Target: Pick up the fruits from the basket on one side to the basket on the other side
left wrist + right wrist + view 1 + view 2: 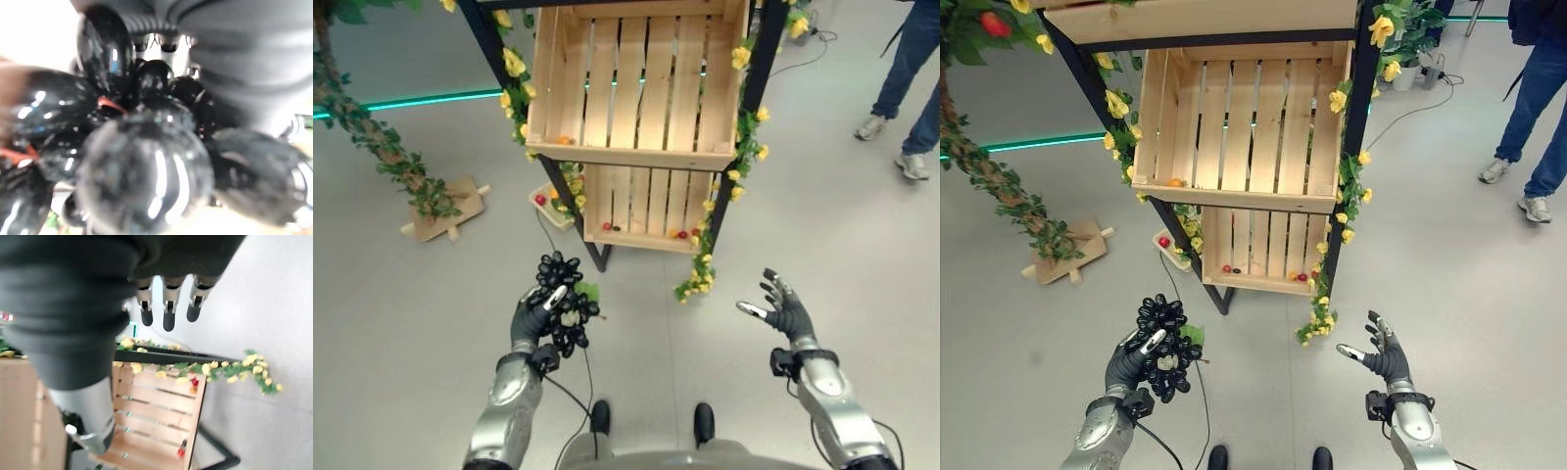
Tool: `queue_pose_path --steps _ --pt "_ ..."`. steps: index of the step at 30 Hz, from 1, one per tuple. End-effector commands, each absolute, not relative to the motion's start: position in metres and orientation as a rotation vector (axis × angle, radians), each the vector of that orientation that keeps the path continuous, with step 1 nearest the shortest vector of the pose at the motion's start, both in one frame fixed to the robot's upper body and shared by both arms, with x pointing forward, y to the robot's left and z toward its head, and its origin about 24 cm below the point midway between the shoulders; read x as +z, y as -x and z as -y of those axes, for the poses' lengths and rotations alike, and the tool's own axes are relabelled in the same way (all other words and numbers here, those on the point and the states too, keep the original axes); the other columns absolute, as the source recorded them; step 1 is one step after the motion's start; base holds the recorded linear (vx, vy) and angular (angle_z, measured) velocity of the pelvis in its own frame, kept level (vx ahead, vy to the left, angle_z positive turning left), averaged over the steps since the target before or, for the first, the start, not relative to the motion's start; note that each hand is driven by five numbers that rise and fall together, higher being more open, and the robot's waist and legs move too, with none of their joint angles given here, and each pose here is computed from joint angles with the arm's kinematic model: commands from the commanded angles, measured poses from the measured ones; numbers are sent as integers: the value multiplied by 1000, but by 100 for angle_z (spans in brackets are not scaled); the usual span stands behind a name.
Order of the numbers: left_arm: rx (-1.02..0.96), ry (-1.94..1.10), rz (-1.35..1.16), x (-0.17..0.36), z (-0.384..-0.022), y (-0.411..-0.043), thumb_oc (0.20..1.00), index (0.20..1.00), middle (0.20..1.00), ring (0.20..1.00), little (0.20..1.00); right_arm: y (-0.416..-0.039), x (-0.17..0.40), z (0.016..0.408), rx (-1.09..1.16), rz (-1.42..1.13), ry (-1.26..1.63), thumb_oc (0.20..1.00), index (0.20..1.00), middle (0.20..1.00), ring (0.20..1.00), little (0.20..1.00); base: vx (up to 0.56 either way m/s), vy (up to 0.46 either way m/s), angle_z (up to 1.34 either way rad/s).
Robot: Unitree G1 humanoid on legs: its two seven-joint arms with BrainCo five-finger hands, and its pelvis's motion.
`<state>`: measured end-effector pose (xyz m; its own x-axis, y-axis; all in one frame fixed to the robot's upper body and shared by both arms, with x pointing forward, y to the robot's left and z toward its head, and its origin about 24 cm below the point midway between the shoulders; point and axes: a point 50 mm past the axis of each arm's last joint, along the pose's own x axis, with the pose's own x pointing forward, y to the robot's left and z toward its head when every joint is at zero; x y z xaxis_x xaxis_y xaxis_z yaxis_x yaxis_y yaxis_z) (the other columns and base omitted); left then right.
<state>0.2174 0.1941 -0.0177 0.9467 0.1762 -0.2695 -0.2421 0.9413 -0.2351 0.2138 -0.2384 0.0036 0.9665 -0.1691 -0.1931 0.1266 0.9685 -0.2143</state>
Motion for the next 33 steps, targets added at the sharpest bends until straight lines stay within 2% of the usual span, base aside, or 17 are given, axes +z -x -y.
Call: queue_pose_path --steps 1,6,13,19,33 --pt "239 227 -100 10 -213 -241 200 200 200 200 200 -225 23 229 -106 -93 188 1000 1000 1000 1000 1000 44 74 -46" --pt "248 211 -80 15 -214 -247 200 200 200 200 200 -223 24 224 -73 -86 178 1000 1000 1000 1000 1000 31 93 -25" --pt "307 183 -8 35 -224 -274 200 200 200 200 200 -237 48 201 22 42 121 1000 1000 1000 1000 1000 -55 108 -14" --pt "347 159 38 51 -229 -292 200 200 200 200 200 -243 47 193 33 41 134 1000 1000 1000 1000 1000 -35 66 -8" --pt "311 185 74 57 -223 -286 200 200 200 200 200 -244 38 188 43 0 110 1000 1000 1000 1000 1000 15 20 0"
